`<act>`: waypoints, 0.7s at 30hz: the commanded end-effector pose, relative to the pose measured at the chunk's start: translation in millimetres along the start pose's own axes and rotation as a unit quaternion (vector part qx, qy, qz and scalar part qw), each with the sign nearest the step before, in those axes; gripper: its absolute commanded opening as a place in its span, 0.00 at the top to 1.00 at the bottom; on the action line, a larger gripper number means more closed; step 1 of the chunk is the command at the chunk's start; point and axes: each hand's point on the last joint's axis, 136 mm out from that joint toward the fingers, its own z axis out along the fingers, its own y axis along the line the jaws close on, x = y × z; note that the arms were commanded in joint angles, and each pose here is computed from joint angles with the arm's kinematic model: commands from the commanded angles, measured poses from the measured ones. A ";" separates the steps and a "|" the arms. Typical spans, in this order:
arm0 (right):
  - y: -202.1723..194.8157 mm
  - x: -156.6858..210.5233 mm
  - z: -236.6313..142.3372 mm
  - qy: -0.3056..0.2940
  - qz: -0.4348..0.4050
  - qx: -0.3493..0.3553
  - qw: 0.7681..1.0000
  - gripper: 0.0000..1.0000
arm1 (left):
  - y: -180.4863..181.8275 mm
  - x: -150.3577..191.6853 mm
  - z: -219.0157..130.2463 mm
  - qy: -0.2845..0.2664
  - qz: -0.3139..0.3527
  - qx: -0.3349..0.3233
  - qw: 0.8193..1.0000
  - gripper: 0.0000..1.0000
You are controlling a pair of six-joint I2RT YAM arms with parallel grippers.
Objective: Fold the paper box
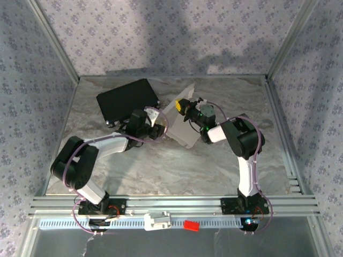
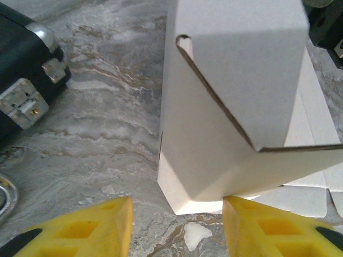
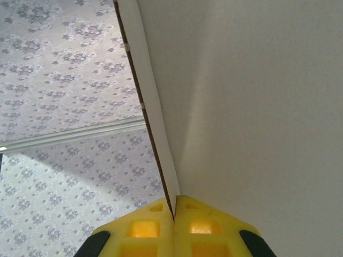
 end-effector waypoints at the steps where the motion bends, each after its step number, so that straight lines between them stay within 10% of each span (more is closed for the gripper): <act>1: -14.7 7.7 -1.6 0.016 0.016 0.011 1.000 1.00 | -6.7 -33.4 4.9 -0.044 0.011 0.020 0.999 0.51; 21: -23.9 9.9 -5.3 -0.002 0.021 0.020 1.000 1.00 | 2.2 -41.6 29.9 -0.077 -0.030 -0.042 0.996 0.50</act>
